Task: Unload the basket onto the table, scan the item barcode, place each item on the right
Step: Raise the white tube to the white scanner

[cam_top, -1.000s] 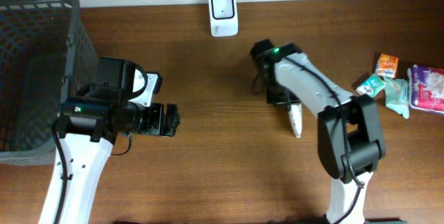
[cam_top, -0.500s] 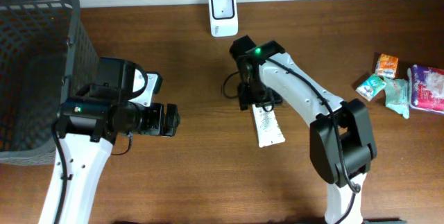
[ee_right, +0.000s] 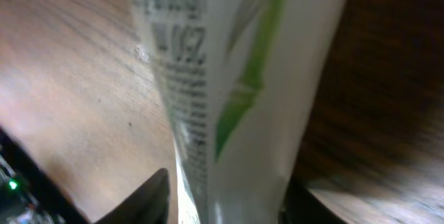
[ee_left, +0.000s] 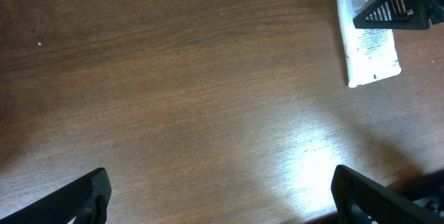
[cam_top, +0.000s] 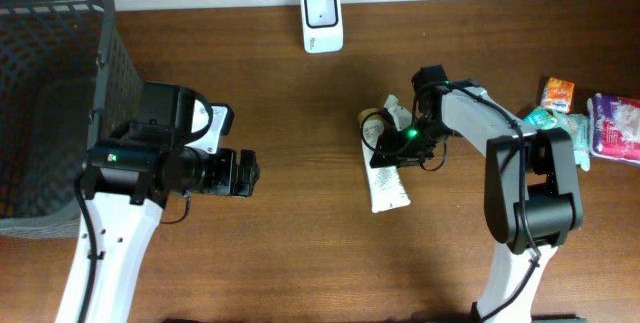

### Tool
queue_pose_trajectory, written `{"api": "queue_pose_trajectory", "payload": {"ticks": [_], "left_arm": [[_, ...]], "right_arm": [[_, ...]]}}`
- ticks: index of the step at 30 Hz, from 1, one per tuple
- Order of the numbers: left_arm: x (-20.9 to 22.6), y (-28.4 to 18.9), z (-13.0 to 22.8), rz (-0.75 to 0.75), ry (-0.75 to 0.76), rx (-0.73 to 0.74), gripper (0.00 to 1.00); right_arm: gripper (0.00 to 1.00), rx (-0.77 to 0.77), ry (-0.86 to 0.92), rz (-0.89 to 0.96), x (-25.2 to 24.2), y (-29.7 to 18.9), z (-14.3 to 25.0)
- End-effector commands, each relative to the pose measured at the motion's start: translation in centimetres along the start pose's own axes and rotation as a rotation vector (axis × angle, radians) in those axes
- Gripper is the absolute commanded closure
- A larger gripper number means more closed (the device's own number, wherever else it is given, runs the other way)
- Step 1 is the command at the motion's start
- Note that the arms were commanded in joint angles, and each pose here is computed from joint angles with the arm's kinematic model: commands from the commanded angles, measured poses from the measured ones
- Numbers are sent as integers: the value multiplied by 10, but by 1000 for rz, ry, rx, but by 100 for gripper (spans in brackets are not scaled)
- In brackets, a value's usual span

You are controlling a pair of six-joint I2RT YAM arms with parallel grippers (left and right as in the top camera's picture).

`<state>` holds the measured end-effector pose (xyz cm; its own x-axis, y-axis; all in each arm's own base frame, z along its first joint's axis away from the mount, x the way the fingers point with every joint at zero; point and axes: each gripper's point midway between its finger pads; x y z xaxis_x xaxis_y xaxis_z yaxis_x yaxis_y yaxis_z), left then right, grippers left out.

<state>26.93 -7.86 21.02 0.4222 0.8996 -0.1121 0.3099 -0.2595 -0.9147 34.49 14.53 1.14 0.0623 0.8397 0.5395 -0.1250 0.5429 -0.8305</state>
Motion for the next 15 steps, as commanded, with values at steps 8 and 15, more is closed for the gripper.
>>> {"api": "queue_pose_trajectory", "payload": {"ticks": [8,15], "left_arm": [[-1,-2,-1,2,27,-8,1],[-1,-2,-1,2,27,-8,1]], "right_arm": [[96,-361,-1,389,34,-96,-86],[96,-659,-48,856,18,-132,-121]]}}
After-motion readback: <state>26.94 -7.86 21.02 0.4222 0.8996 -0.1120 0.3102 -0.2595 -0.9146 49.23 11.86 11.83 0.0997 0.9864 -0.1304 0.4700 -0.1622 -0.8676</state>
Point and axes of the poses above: each gripper's point midway between its finger pads, its own y axis out along the fingers, its own x axis along the line the jaws close on, z = x × y, and after that the axes turned 15 degrees about y, right-handed
